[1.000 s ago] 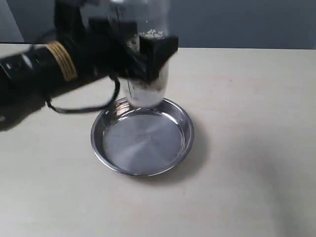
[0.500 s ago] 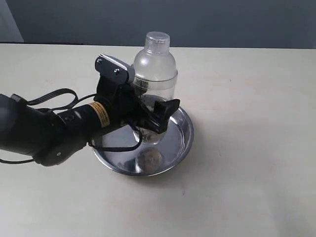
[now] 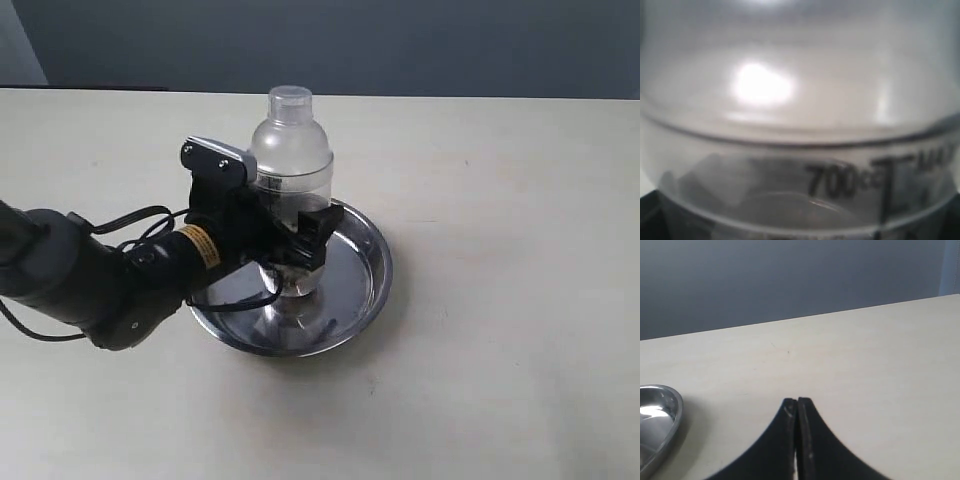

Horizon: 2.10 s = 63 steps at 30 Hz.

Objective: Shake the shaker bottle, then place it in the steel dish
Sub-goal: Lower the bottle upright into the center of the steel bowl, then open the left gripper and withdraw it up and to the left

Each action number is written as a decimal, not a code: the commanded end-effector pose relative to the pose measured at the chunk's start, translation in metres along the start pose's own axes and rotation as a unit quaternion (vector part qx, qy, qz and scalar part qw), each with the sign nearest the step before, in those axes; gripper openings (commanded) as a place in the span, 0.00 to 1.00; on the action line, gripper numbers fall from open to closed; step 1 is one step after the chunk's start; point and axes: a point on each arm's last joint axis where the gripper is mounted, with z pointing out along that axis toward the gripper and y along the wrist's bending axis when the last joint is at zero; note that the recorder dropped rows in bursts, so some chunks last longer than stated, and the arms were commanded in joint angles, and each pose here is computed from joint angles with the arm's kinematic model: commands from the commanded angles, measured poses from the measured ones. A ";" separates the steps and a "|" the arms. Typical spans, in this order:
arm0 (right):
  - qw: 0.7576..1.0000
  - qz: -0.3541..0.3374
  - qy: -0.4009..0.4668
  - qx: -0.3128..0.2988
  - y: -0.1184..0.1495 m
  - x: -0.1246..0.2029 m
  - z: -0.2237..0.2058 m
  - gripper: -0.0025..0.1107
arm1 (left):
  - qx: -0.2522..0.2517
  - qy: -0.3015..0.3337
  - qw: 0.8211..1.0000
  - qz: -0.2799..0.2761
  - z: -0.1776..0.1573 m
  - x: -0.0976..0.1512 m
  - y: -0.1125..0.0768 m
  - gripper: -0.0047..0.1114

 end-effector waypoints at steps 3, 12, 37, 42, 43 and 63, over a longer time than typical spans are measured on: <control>1.000 -0.003 -0.004 -0.001 0.000 -0.001 0.000 0.01 | 0.006 -0.015 1.000 -0.013 0.002 0.002 0.000 0.04; 1.000 -0.003 -0.004 -0.001 0.000 -0.001 0.000 0.01 | 0.012 -0.015 1.000 -0.017 0.002 0.002 -0.001 0.04; 1.000 -0.003 -0.004 -0.001 0.000 -0.001 0.000 0.01 | 0.053 -0.067 0.996 0.029 0.000 -0.010 -0.010 0.82; 1.000 -0.003 -0.004 -0.001 0.000 -0.001 0.000 0.01 | 0.051 -0.066 0.996 0.030 -0.002 -0.014 -0.010 0.91; 1.000 -0.003 -0.004 -0.001 0.000 -0.001 0.000 0.01 | 0.051 -0.066 0.996 0.030 -0.002 -0.015 -0.010 0.93; 1.000 -0.003 -0.004 -0.001 0.000 -0.001 0.000 0.01 | 0.070 -0.119 0.990 0.022 -0.034 -0.038 -0.017 0.95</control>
